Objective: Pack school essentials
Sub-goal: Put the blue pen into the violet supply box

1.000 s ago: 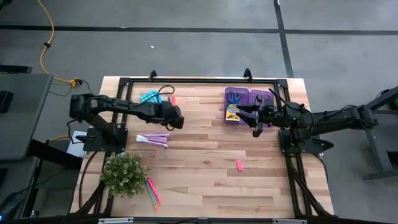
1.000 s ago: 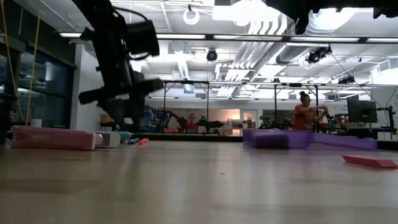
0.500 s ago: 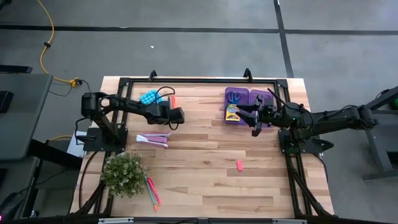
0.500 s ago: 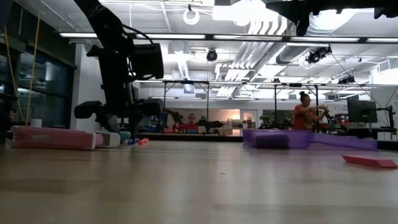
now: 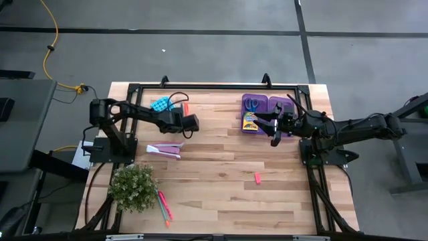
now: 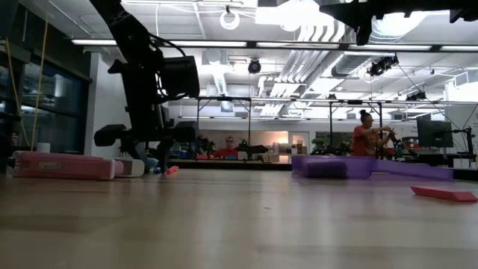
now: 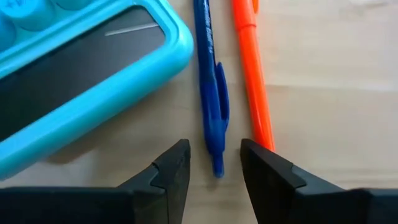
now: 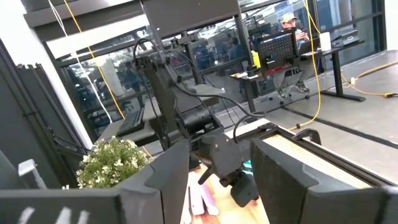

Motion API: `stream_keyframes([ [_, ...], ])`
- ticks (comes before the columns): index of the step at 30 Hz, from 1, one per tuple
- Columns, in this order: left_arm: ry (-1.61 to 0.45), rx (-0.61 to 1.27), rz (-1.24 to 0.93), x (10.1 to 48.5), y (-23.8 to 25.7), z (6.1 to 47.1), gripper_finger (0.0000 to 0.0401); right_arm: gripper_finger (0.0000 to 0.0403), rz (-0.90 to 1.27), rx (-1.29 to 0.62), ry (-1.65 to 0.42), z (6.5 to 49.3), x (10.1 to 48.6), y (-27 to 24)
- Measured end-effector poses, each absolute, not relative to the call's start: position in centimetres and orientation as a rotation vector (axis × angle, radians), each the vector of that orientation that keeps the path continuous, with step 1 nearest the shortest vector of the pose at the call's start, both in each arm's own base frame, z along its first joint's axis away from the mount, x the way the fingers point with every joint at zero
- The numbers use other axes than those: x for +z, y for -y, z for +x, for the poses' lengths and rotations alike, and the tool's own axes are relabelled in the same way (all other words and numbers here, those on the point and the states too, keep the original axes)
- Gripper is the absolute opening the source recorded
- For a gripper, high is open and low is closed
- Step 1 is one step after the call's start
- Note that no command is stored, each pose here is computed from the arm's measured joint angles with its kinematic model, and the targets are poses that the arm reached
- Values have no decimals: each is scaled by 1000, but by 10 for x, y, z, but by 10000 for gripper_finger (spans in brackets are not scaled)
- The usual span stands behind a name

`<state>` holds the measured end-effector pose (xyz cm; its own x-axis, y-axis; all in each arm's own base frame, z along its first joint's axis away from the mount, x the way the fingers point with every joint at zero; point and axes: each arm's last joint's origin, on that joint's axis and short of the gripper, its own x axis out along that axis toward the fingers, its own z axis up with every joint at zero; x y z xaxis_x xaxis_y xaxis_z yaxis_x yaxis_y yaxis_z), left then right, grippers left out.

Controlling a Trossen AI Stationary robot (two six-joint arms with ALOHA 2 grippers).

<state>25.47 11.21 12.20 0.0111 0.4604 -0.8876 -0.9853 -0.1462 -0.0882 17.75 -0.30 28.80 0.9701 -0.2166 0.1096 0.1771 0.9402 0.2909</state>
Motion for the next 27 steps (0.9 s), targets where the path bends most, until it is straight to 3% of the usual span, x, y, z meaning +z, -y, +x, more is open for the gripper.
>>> stream_keyframes([
  [19,-729,1501,-969,122,-121,250,128,163,302,-201,143,178,288,3],
  [27,-739,1485,-964,122,-121,251,61,163,302,-201,143,178,288,3],
])
